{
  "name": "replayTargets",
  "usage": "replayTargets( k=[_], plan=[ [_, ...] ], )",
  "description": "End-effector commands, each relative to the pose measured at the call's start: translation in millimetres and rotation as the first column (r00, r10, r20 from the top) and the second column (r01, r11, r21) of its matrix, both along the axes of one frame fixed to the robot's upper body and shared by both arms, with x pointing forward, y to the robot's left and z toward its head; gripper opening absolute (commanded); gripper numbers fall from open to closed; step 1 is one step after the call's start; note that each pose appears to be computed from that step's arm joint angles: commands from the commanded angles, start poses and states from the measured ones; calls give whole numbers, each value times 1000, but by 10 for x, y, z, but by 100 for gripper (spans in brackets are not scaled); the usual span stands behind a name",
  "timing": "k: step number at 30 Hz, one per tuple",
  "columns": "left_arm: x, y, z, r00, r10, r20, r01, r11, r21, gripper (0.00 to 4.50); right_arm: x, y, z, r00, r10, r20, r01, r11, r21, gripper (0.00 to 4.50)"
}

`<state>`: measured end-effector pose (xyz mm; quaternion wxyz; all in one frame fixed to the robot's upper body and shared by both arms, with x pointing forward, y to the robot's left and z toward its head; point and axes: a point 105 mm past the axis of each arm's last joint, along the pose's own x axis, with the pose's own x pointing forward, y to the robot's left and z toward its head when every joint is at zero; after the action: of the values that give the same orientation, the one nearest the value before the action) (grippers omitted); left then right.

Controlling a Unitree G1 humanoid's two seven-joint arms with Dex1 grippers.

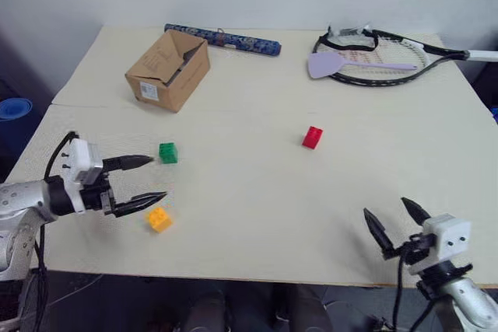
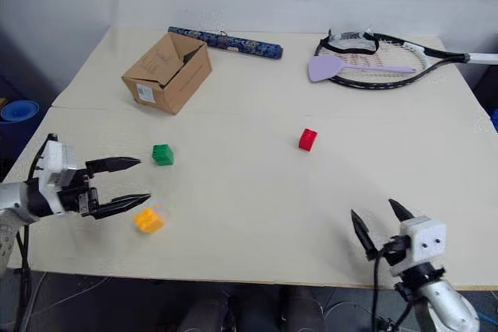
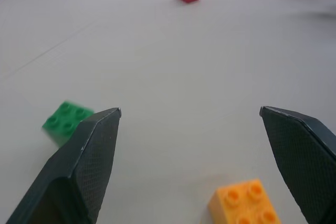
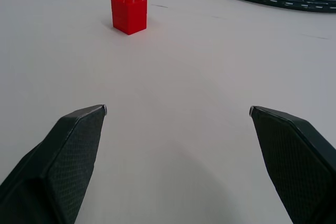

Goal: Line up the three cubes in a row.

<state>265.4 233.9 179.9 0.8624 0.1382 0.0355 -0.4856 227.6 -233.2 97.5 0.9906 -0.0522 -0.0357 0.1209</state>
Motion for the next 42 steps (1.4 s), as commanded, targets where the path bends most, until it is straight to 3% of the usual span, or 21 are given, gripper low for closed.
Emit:
replayTargets(
  k=[1, 7, 13, 20, 27, 31, 34, 41, 42],
  plan=[
    [45, -66, 101, 999, -16, 48, 16, 1000, 2, 446, 281, 330, 228, 996, 31, 85, -33, 999, 18, 450],
    [133, -159, 76, 997, -28, 68, 28, 1000, -1, 446, 1028, 776, 451, 986, -122, 113, 105, 984, 141, 450],
    [110, -199, 43, 997, -35, 66, 35, 999, 7, 446, 1469, 1208, 644, 975, -173, 142, 144, 970, 197, 450],
    [63, -164, 44, 998, -23, 56, 22, 1000, 18, 446, 1665, 1442, 608, 979, -180, 97, 153, 959, 237, 450],
    [-22, -149, 59, 999, -16, 44, 14, 999, 29, 446, 1791, 1420, 479, 935, -353, 34, 338, 917, 210, 450],
    [-45, -124, 70, 999, -8, 39, 7, 999, 34, 446, 1770, 1565, 422, 953, -304, -5, 294, 918, 267, 450],
    [-65, -116, 78, 999, -4, 36, 2, 999, 38, 450, 1728, 1643, 378, 958, -287, -6, 276, 915, 296, 392],
    [-94, -100, 55, 1000, 3, 17, -4, 999, 40, 450, 1672, 1625, 405, 953, -300, 43, 270, 905, 329, 154],
    [-92, -104, 50, 1000, 3, 15, -3, 999, 39, 450, 1663, 1631, 426, 956, -286, 59, 251, 908, 335, 146]
  ],
)
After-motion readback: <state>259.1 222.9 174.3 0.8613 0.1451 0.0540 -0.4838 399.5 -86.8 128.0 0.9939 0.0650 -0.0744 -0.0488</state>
